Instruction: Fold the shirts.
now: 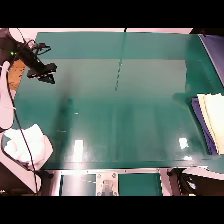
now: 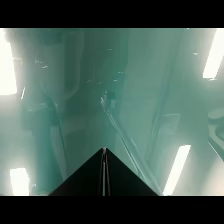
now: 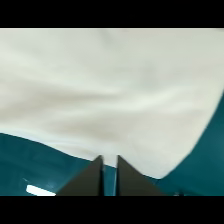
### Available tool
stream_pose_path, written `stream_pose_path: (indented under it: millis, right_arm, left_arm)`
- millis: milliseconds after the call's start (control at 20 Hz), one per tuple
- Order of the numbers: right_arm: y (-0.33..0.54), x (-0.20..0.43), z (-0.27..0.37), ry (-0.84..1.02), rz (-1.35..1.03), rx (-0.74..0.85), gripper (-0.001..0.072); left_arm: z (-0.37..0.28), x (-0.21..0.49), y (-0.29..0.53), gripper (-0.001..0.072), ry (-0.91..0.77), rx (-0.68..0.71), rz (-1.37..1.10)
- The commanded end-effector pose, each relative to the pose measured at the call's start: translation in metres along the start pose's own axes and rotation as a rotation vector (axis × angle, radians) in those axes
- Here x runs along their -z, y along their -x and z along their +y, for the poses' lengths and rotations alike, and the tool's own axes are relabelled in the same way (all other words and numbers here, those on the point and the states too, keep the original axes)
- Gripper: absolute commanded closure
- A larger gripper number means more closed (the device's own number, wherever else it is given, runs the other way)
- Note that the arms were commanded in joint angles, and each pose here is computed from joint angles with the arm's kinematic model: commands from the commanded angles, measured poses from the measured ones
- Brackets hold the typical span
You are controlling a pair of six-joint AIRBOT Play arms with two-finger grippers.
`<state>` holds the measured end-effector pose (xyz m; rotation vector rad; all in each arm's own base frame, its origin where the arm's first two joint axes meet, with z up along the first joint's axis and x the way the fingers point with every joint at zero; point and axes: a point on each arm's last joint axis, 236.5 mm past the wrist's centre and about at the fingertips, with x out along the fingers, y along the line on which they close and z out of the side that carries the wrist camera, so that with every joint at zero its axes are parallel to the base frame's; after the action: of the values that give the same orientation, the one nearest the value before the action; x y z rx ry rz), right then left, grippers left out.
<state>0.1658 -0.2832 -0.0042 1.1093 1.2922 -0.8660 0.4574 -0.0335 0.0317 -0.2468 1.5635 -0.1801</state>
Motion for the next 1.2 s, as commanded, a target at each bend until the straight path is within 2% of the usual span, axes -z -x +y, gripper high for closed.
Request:
stream_pose_path:
  millis: [0,200,400,550,700,850,1150]
  right_arm:
    - [0.014,-0.004,0.071,0.106,-0.045,-0.177,0.0695]
    - [0.017,0.041,0.174,0.392,-0.035,-0.312,0.0696]
    - [-0.014,0.14,0.242,0.729,0.077,-0.296,0.0696]
    - [-0.05,0.212,0.257,0.912,0.165,-0.267,0.0697]
    - [-0.078,0.261,0.245,1.016,0.247,-0.225,0.0697]
    - [-0.088,0.283,0.238,1.064,0.278,-0.206,0.0697]
    - [-0.088,0.29,0.238,1.083,0.286,-0.204,0.0696]
  left_arm:
    - [-0.016,0.006,0.003,0.0685,-0.025,0.063,0.019]
    - [-0.046,0.022,0.021,0.0685,-0.086,0.057,0.0]
    - [-0.087,0.056,0.024,0.0685,-0.16,0.014,-0.006]
    - [-0.121,0.087,0.012,0.0685,-0.211,0.019,-0.015]
    - [-0.136,0.122,-0.014,0.0685,-0.231,-0.005,0.001]
    - [-0.145,0.15,-0.039,0.0684,-0.256,-0.012,0.041]
    - [-0.155,0.136,-0.043,0.0684,-0.279,0.002,-0.032]
